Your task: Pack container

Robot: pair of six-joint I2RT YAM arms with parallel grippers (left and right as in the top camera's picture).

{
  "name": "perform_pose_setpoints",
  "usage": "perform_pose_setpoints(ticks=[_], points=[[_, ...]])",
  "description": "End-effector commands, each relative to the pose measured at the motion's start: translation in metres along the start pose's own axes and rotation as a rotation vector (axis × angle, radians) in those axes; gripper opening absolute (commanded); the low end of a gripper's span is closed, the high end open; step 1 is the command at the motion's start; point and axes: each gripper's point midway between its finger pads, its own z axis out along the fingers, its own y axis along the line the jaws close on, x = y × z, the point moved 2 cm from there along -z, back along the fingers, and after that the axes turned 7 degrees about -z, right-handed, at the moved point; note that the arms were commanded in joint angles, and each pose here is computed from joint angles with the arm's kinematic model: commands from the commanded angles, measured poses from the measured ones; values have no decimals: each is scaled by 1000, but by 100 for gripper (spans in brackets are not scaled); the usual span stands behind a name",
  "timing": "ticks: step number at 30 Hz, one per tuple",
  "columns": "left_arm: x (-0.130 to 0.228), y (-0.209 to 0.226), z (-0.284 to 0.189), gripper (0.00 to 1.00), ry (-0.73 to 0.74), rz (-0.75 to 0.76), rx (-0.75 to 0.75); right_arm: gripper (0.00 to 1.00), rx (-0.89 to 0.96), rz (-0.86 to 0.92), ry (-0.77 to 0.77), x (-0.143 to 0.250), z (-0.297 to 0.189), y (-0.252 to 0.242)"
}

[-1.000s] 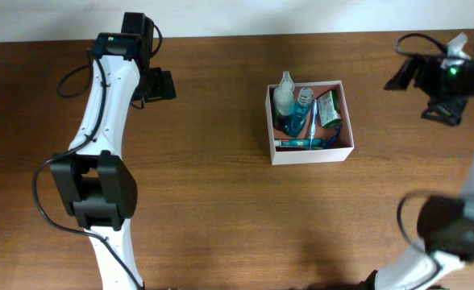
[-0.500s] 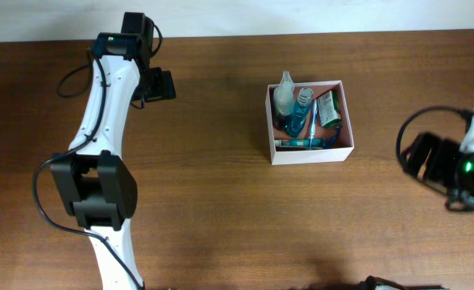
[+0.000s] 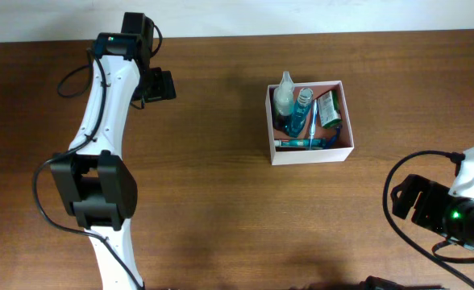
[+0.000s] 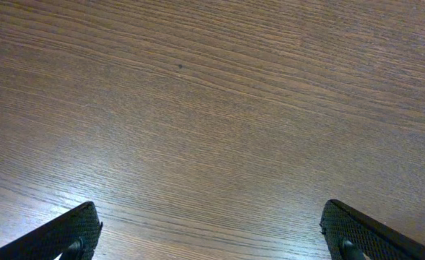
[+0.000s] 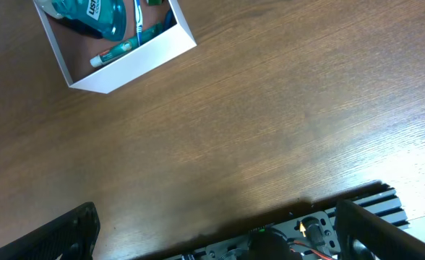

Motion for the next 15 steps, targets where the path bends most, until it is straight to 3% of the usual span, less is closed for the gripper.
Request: perform_pose_setpoints(ticks=[1,15], points=[[-1,2,-4,100,-8,-14,4,99,14,2,29,0,5,-3],[-1,2,-4,99,-8,-14,4,99,89,-7,115,-9,22,-18]])
